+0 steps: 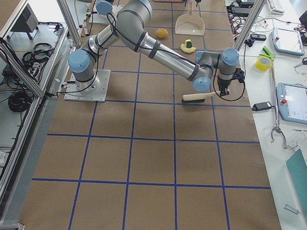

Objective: Sweep and dump trash into bin
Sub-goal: 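Lift the white brush with the right gripper and move it toward the sponge, then sweep the sponge and ring piece into the dustpan with the right gripper, then slide the dustpan toward the yellow ball with the left gripper while the right repositions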

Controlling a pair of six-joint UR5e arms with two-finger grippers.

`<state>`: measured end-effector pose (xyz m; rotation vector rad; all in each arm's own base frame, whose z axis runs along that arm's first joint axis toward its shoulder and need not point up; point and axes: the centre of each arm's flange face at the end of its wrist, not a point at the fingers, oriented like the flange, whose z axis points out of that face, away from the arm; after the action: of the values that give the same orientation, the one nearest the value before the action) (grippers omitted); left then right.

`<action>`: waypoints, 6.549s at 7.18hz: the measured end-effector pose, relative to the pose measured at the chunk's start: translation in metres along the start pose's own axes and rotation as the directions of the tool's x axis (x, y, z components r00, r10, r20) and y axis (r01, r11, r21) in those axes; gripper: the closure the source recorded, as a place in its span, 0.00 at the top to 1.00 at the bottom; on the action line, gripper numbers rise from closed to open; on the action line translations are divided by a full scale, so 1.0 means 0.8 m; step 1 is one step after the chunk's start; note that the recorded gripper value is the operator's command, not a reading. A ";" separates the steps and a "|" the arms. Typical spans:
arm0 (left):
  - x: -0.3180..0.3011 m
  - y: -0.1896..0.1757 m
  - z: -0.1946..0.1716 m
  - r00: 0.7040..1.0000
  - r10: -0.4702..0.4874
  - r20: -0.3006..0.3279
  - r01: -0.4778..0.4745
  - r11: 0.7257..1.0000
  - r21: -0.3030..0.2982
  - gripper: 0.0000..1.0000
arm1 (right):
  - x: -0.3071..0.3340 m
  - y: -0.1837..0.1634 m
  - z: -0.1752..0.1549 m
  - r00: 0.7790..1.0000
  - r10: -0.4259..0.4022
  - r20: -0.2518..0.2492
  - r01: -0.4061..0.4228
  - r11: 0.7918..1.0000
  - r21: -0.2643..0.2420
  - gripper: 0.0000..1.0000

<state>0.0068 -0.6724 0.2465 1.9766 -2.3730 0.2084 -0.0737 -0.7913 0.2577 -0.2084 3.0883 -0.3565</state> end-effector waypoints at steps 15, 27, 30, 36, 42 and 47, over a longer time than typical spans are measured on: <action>0.023 0.120 -0.020 0.999 -0.053 -0.005 0.053 0.979 0.199 0.00 | -0.366 -0.011 -0.035 0.956 0.290 -0.040 -0.289 0.957 0.026 0.00; 0.022 0.119 0.000 0.992 -0.123 0.014 0.117 0.968 0.223 0.00 | -0.466 -0.011 0.023 0.940 0.340 -0.033 -0.331 0.930 0.161 0.00; 0.022 0.119 0.001 0.992 -0.123 0.015 0.117 0.968 0.222 0.00 | -0.505 -0.010 0.033 0.940 0.340 0.018 -0.338 0.926 0.166 0.00; 0.022 0.119 0.002 0.992 -0.124 0.016 0.117 0.968 0.221 0.00 | -0.599 -0.018 0.037 0.906 0.409 0.110 -0.423 0.886 0.189 0.00; 0.022 0.119 0.001 0.993 -0.120 0.014 0.114 0.971 0.212 0.00 | -0.633 -0.002 0.003 0.890 0.425 0.163 -0.441 0.895 0.074 0.00; 0.021 0.102 -0.030 0.998 -0.058 -0.014 0.059 0.983 0.172 0.00 | -0.514 0.075 -0.103 0.895 0.446 -0.036 -0.446 0.884 -0.141 0.00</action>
<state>-0.0773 -0.6710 0.2665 2.1093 -2.3610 0.4324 0.3223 -0.6595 0.3284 0.4981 3.0336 -0.1105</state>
